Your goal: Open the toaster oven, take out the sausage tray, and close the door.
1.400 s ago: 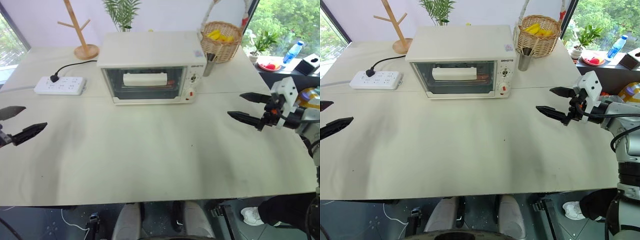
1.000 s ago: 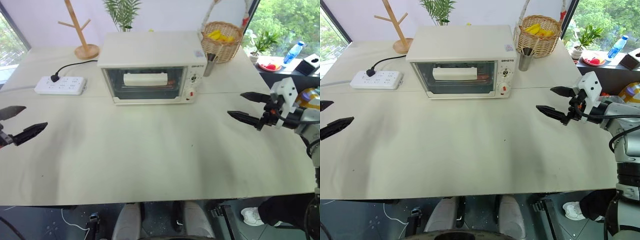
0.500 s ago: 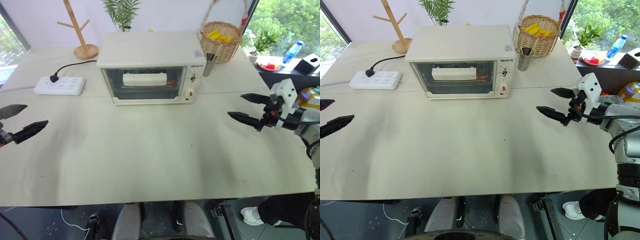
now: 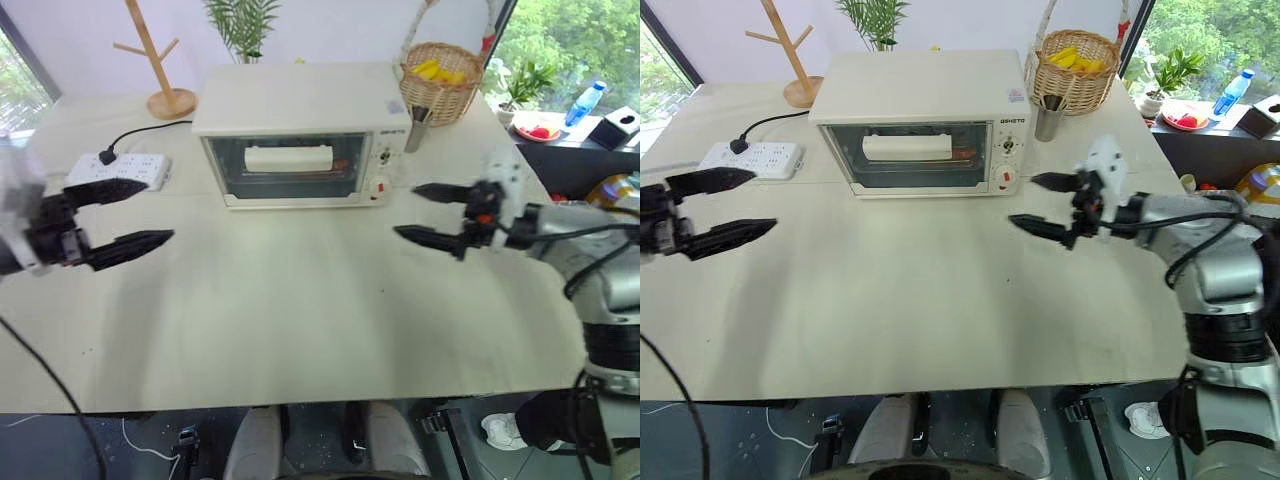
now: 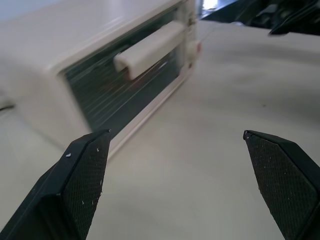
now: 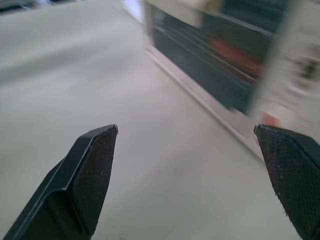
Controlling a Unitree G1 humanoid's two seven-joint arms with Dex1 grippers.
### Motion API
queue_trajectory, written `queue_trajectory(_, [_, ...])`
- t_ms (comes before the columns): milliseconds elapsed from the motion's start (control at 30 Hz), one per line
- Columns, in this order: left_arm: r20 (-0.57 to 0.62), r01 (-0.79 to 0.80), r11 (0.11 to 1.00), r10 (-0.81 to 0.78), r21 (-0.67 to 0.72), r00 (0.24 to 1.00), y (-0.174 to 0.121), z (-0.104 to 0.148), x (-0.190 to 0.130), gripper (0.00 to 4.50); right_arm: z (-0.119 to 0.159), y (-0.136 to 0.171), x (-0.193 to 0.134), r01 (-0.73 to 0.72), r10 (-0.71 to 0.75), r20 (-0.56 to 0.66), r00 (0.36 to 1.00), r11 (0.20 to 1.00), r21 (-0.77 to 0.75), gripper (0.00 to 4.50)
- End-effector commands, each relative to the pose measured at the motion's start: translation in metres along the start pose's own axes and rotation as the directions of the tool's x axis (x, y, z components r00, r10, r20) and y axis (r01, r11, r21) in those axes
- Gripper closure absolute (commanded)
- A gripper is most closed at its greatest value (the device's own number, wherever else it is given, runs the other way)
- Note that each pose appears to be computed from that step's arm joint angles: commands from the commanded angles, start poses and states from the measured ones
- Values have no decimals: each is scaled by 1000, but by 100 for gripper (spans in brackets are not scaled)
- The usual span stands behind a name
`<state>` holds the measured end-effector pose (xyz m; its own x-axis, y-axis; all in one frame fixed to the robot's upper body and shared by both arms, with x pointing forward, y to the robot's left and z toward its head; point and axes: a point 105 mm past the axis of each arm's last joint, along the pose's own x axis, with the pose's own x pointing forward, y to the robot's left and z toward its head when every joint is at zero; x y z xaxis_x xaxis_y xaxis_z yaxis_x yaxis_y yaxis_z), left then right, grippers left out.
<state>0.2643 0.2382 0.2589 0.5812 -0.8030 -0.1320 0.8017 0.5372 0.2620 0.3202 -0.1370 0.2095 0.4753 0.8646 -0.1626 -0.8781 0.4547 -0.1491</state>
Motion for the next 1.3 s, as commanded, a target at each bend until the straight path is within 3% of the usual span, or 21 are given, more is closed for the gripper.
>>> queue_trajectory(33, [33, 18, 1000, -19, 22, 999, 6, 10, 15, 5, 24, 9, 28, -30, 34, 63, 997, 998, -53, 0])
queue_trajectory(267, [66, 44, 999, -45, 24, 997, 12, 18, 34, 5, 26, 2, 72, -29, 33, 69, 997, 998, -51, 0])
queue_trajectory(700, [80, 25, 999, -27, 25, 996, 15, 28, 33, 5, 38, -21, 109, 14, -5, 93, 996, 995, -96, 0])
queue_trajectory(833, [81, 13, 1000, -15, 26, 997, 17, 29, 32, 5, 52, -9, 109, -54, 69, 145, 987, 993, -105, 0])
queue_trajectory(1033, [87, -8, 1000, 6, 22, 996, 23, 29, 33, 5, 52, 27, 100, -189, 210, 156, 965, 972, -136, 0])
queue_trajectory(1300, [116, -15, 1000, 13, 15, 993, 35, 36, 43, 5, 45, 48, 92, -208, 227, 158, 961, 969, -131, 0])
